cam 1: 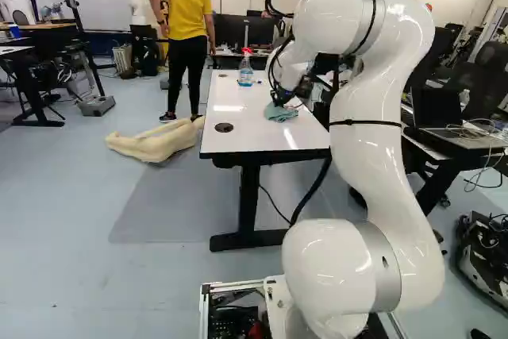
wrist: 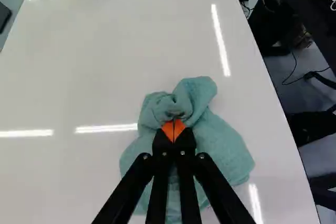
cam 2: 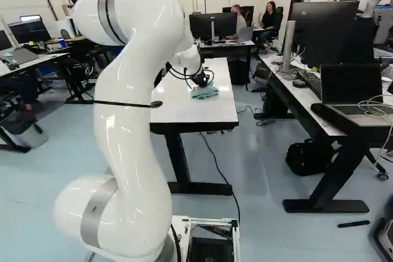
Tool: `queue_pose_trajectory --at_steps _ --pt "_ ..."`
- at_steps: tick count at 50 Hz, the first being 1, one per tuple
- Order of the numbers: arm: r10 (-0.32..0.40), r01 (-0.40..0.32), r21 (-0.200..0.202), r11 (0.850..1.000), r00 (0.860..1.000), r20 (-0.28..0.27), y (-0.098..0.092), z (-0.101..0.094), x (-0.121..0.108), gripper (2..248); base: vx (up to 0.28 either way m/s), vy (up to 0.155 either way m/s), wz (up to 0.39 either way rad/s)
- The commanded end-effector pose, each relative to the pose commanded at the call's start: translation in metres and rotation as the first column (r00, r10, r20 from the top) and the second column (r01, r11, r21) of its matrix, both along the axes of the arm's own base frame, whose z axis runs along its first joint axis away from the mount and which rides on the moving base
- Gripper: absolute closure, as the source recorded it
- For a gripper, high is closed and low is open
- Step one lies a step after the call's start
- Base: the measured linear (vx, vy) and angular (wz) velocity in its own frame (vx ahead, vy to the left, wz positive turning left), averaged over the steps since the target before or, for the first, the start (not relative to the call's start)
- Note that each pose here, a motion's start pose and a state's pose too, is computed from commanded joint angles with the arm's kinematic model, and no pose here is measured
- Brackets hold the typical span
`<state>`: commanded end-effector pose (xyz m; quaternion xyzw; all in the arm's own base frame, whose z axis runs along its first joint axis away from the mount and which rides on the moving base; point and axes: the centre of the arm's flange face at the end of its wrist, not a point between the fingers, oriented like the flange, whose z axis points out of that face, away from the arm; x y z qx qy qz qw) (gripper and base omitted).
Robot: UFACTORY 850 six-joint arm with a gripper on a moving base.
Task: Clean the table with the green towel
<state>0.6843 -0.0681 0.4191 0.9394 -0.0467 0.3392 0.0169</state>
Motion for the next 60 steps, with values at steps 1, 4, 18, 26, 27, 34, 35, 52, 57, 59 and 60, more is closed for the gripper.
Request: queue_pose_trajectory --at_steps 1,4,18,26,27,34,35,52,57,59,60 --pt "0.003 -0.003 0.0 1.0 1.0 0.0 0.002 0.0 0.0 230 0.0 0.0 0.0" --pt "0.01 -0.01 0.0 1.0 1.0 -0.001 0.007 0.0 -0.001 230 0.0 0.0 0.0" --pt "0.029 -0.029 0.002 1.0 0.999 -0.017 0.021 0.002 -0.018 230 0.0 0.0 0.0" --pt "0.026 -0.025 0.003 1.0 0.999 -0.028 0.02 0.003 -0.032 230 0.0 0.0 0.0" --pt "0.025 -0.024 0.003 1.0 0.999 -0.03 0.019 0.004 -0.034 230 0.0 0.0 0.0" --pt "0.015 -0.015 0.004 1.0 0.999 -0.038 0.014 0.005 -0.045 230 0.0 0.0 0.0" --pt "0.013 -0.013 0.004 1.0 0.999 -0.039 0.013 0.005 -0.047 230 0.0 0.0 0.0" --pt "-0.023 0.024 0.006 1.0 0.998 -0.056 -0.007 0.007 -0.072 230 0.0 0.0 0.0" --pt "-0.036 0.036 0.006 0.999 0.998 -0.06 -0.014 0.007 -0.079 230 0.0 0.0 0.0" --pt "-0.041 0.042 0.006 0.999 0.997 -0.061 -0.017 0.007 -0.081 230 0.0 0.0 0.0" --pt "-0.044 0.044 0.006 0.999 0.997 -0.062 -0.019 0.007 -0.083 230 0.0 0.0 0.0"
